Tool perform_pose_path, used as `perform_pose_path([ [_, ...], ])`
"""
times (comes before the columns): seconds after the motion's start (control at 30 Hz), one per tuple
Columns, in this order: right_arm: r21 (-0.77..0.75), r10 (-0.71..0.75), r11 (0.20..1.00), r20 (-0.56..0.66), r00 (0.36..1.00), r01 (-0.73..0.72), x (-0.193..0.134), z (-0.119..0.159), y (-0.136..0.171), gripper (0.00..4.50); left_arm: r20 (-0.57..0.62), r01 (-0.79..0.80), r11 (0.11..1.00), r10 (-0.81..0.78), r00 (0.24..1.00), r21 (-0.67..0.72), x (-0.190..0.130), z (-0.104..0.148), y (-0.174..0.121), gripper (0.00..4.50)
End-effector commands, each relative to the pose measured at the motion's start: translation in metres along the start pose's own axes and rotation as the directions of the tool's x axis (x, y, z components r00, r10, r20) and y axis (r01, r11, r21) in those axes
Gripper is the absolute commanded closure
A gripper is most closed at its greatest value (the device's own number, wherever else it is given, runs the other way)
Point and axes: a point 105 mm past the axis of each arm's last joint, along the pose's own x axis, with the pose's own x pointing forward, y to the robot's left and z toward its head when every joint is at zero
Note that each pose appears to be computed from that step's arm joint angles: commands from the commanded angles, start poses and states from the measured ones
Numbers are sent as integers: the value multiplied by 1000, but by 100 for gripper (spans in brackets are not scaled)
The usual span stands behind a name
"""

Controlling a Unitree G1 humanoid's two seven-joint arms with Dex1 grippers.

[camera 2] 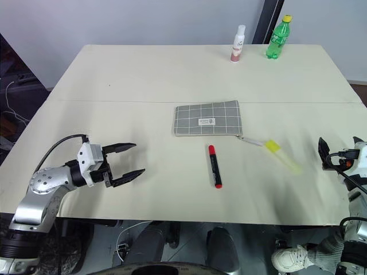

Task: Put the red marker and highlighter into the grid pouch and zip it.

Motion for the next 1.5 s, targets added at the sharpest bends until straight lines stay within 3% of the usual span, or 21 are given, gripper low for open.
perform_pose_path([
  [0.03,-8,-17,1000,51,999,18,1,14,-5,0,20,-30,998,30,999,46,-4,6,4,4],
  [0.9,-11,9,1000,68,998,-9,4,19,0,0,72,-91,993,86,994,73,-7,10,22,4],
  [1.27,12,22,1000,81,996,-23,7,19,5,0,65,-172,981,167,984,94,-13,4,44,4],
  [1.43,35,101,994,114,988,-105,24,33,35,0,65,-204,970,197,978,129,-5,3,59,4],
  [1.5,2,242,969,166,956,-246,39,55,78,0,75,-210,969,201,977,133,4,5,69,4],
])
